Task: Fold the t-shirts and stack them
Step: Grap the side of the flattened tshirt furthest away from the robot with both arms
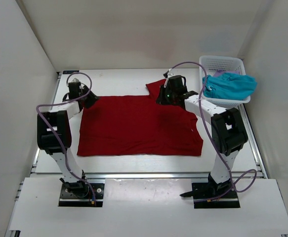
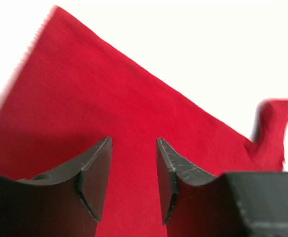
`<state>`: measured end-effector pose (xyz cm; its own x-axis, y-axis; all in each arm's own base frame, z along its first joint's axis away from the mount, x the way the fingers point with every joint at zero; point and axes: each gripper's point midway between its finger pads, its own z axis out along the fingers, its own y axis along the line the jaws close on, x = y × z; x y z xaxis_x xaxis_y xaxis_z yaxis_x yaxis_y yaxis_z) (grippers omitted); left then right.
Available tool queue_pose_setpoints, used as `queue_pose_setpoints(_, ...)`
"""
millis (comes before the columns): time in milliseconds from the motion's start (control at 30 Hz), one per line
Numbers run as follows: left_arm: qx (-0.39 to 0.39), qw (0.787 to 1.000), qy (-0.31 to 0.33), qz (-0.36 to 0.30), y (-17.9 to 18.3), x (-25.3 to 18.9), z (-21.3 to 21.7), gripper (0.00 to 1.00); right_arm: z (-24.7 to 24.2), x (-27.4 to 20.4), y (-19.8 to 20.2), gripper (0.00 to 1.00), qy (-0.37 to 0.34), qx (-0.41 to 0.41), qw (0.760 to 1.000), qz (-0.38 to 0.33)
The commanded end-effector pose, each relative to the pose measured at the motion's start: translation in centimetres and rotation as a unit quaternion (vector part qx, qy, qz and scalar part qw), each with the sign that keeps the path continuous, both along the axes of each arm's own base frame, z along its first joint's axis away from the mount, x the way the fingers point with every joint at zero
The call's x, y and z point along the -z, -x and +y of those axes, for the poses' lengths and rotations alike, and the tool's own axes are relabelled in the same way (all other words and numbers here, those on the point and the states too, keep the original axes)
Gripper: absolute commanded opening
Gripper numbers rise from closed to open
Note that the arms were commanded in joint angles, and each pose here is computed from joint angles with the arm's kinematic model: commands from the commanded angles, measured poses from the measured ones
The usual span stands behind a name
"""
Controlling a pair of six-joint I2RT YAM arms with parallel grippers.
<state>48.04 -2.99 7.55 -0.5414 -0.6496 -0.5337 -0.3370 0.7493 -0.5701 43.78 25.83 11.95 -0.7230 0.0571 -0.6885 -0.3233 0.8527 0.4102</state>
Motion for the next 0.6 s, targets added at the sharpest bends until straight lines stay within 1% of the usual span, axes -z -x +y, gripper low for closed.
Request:
queue_pose_setpoints(0,-0.035,0.997,-0.065,0.018,-2.0,-0.7,3.7,0.53,1.8,-2.1,-0.1,0.02,-0.029,-0.023,0.999,-0.040)
queue_pose_setpoints(67,-0.040,0.995,-0.086,0.039,-3.6,-0.1,5.2,0.56,2.5,-1.6,0.4,0.02,-0.034,-0.041,0.998,-0.025)
queue_pose_setpoints(100,-0.038,0.993,-0.100,0.049,-3.7,0.4,5.5,0.57,2.8,-1.8,0.3,0.03,-0.036,-0.043,0.998,-0.025)
queue_pose_setpoints(167,-0.048,0.989,-0.124,0.064,-4.7,0.8,6.9,0.59,3.3,-1.5,0.8,0.02,-0.030,-0.050,0.998,-0.023)
queue_pose_setpoints(233,-0.044,0.983,-0.155,0.083,-5.1,1.7,7.8,0.59,3.2,-2.0,0.6,0.02,-0.031,-0.050,0.998,-0.036)
queue_pose_setpoints(333,-0.039,0.972,-0.205,0.111,-5.3,2.9,9.2,0.59,3.0,-2.2,0.5,0.03,-0.037,-0.047,0.998,-0.035)
queue_pose_setpoints(367,-0.030,0.969,-0.214,0.119,-5.6,3.1,8.7,0.58,3.0,-2.0,0.7,0.03,-0.035,-0.049,0.998,-0.031)
queue_pose_setpoints(400,-0.029,0.965,-0.227,0.127,-5.6,3.1,9.1,0.58,2.8,-2.4,0.6,0.03,-0.041,-0.046,0.998,-0.035)
queue_pose_setpoints(433,-0.029,0.963,-0.234,0.130,-5.9,3.1,9.6,0.59,2.9,-2.8,0.4,0.03,-0.044,-0.046,0.997,-0.039)
queue_pose_setpoints(567,-0.016,0.967,-0.220,0.130,-6.4,3.7,8.6,0.59,2.8,-3.0,0.6,0.03,-0.042,-0.048,0.997,-0.045)
